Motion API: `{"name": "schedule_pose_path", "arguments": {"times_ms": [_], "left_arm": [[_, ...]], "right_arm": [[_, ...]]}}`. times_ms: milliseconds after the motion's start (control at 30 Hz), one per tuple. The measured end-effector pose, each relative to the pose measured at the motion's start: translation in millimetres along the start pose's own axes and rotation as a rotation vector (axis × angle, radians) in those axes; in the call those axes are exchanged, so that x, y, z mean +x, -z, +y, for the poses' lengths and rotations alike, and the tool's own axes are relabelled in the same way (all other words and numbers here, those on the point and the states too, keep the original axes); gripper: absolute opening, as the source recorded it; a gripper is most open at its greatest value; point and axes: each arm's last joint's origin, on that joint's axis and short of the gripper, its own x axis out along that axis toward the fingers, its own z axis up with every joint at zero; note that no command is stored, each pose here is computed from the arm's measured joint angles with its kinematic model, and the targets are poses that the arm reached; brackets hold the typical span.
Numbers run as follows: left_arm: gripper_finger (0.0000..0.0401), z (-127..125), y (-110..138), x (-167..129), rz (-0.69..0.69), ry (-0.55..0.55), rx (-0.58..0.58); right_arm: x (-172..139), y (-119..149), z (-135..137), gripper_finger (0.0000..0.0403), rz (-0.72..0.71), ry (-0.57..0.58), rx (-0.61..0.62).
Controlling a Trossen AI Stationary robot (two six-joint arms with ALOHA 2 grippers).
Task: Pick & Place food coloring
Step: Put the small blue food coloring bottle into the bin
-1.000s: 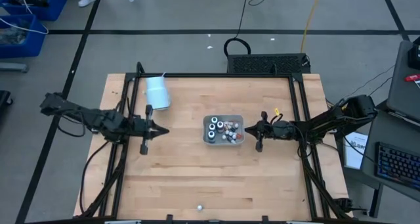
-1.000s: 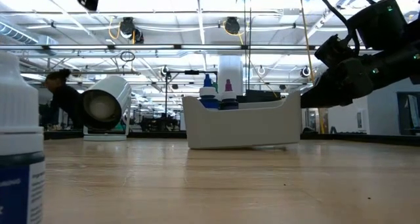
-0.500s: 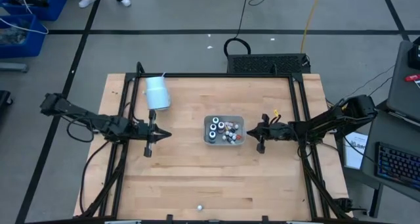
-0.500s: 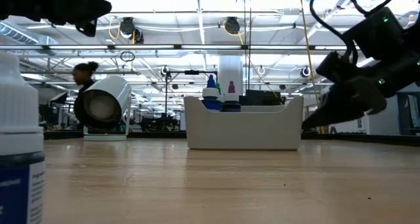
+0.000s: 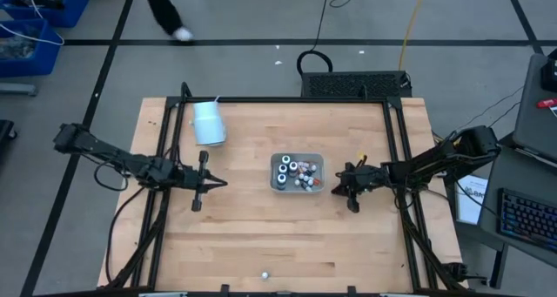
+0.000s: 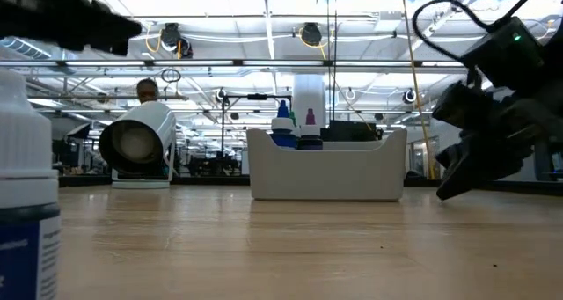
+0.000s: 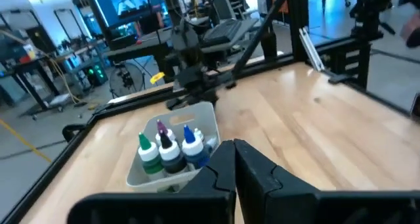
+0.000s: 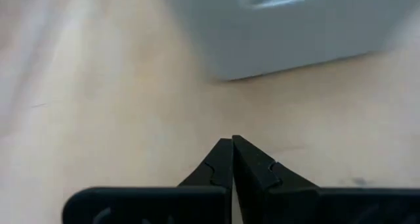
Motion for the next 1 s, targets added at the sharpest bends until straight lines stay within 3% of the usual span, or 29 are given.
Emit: {"name": "schedule_pose_path", "arguments": {"times_ms": [167, 233, 467, 1000], "left_arm": [[0.0005, -5, 35, -6, -0.081, -0.045, 0.01], [0.0004, -4, 44, -7, -0.042, -0.092, -0.017], [0.0003, -1, 42, -7, -0.036, -0.133, -0.035], [0.0001, -9, 19, -28, -0.216, -0.163, 0.126]], "right_arm": [[0, -5, 10, 0.0, -0.044, -0.125, -0.053], [-1, -6, 13, 0.0, -0.063, -0.163, -0.085], [-2, -10, 20, 0.0, -0.111, -0.223, -0.11], [-7, -12, 44, 0.0, -0.211, -0.303, -0.227]]}}
